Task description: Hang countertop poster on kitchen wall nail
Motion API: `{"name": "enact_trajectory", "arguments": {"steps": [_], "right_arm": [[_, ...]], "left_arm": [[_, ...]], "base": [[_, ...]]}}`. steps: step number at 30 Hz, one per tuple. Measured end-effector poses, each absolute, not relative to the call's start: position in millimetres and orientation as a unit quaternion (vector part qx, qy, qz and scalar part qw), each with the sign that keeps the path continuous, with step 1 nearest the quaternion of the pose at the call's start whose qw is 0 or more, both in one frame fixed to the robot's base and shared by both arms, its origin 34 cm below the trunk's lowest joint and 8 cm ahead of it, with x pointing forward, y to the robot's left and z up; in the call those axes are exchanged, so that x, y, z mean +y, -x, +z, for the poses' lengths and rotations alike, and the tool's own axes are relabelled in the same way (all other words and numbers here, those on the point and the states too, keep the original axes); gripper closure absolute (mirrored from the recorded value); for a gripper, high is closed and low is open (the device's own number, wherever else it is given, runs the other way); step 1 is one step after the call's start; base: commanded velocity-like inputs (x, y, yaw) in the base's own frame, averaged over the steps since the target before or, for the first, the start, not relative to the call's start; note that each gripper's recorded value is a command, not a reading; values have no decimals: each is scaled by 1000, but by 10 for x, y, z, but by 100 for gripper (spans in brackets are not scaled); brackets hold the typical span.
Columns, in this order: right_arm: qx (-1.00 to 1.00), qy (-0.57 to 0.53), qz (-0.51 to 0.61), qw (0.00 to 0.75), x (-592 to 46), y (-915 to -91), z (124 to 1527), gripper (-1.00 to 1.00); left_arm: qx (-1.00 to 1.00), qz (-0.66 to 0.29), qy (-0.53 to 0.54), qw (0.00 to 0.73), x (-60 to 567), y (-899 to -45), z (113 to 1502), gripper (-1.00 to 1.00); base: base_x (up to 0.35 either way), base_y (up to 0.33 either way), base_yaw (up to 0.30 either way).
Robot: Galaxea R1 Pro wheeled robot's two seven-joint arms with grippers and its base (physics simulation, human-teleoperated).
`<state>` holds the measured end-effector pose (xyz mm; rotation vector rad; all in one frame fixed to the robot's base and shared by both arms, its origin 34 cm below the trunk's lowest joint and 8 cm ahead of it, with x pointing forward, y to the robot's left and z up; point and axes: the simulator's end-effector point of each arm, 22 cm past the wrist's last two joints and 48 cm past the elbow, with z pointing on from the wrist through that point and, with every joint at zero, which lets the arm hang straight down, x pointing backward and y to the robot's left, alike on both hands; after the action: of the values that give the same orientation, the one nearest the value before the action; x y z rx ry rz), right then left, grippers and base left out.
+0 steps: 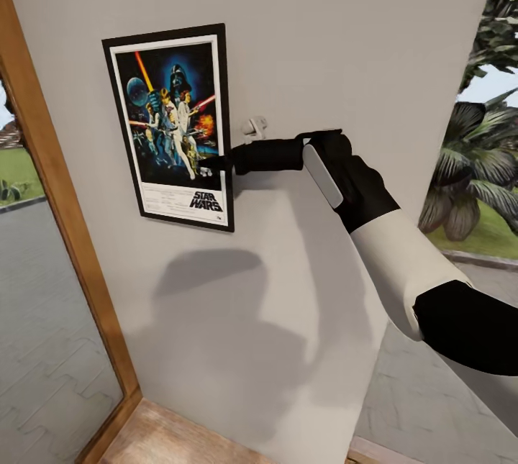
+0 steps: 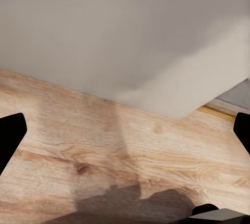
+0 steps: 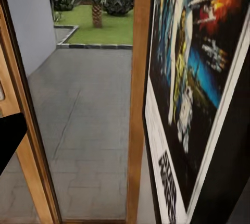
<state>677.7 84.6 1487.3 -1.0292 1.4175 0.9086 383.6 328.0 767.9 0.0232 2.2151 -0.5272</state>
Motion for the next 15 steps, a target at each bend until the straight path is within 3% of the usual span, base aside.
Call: {"name": "enact_trajectory", "arguments": {"steps": [15], "right_arm": [[599, 435, 384, 552, 847, -6780, 14871, -100]], "left_arm": [[884, -211, -10, 418, 3275, -3835, 7676, -100]], "base": [[-93, -11, 0]]}}
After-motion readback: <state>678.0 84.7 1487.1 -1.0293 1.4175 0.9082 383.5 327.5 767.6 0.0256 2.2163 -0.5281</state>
